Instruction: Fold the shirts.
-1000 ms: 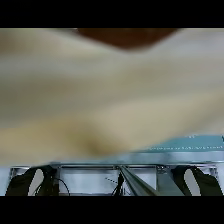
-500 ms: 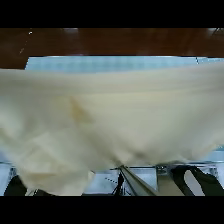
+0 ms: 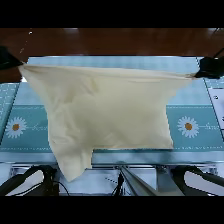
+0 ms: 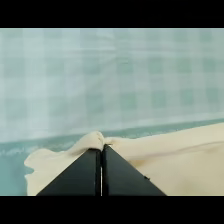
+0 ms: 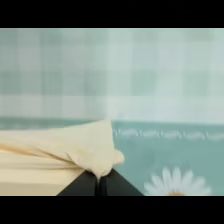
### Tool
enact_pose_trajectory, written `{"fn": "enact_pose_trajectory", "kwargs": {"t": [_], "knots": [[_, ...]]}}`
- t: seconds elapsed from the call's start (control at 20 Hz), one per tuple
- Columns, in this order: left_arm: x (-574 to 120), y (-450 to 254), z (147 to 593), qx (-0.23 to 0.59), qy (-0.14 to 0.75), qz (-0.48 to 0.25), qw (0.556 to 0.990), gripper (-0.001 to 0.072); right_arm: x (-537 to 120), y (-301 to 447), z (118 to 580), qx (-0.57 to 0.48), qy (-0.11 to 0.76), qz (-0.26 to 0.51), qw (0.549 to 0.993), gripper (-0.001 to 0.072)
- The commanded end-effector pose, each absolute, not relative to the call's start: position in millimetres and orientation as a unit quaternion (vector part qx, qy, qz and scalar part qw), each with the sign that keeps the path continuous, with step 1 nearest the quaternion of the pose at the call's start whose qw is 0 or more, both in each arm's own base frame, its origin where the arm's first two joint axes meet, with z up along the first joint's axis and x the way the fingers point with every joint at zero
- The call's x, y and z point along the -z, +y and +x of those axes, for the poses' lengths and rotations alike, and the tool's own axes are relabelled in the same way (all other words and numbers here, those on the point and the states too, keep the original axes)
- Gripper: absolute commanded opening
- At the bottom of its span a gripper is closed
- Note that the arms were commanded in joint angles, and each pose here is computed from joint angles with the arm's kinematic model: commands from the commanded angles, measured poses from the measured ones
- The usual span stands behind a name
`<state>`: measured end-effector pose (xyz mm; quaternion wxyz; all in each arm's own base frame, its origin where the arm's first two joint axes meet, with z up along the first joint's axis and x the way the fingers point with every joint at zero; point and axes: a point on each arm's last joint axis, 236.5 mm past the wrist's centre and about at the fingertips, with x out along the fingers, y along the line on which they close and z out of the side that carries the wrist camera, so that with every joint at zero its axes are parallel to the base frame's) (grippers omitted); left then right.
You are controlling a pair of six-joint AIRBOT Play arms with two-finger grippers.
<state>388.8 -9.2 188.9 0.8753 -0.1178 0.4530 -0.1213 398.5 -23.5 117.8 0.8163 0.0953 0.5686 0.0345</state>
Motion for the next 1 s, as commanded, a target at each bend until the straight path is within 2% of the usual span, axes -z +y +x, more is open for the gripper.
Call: {"fn": "enact_pose_trajectory", "kwargs": {"t": [0.0, 0.25, 0.5, 0.75, 0.85, 0.95], "knots": [[-123.4, -18.7, 458.9, 0.126, 0.456, -0.131, 0.871, 0.0019, -70.3, -20.4, 475.4, -0.039, 0.518, 0.140, 0.843, 0.0025], [-82.9, -19.8, 528.8, 0.098, 0.404, -0.141, 0.899, 0.0020, -40.9, -34.8, 545.3, -0.012, 0.437, 0.178, 0.882, 0.0026], [-6.6, -34.4, 542.6, 0.099, 0.455, -0.147, 0.873, 0.0020, 4.0, -35.7, 559.4, -0.005, 0.450, 0.201, 0.870, 0.0026], [7.4, -34.4, 529.6, 0.109, 0.493, -0.151, 0.850, 0.0021, 13.9, -26.5, 538.5, -0.019, 0.495, 0.201, 0.845, 0.0026], [3.2, -39.6, 495.4, 0.141, 0.557, -0.152, 0.804, 0.0021, 3.4, -17.0, 509.5, -0.039, 0.535, 0.197, 0.820, 0.0026], [3.0, -41.3, 447.3, 0.173, 0.632, -0.156, 0.739, 0.0021, -3.6, -3.8, 469.4, -0.066, 0.593, 0.186, 0.781, 0.0027]]}}
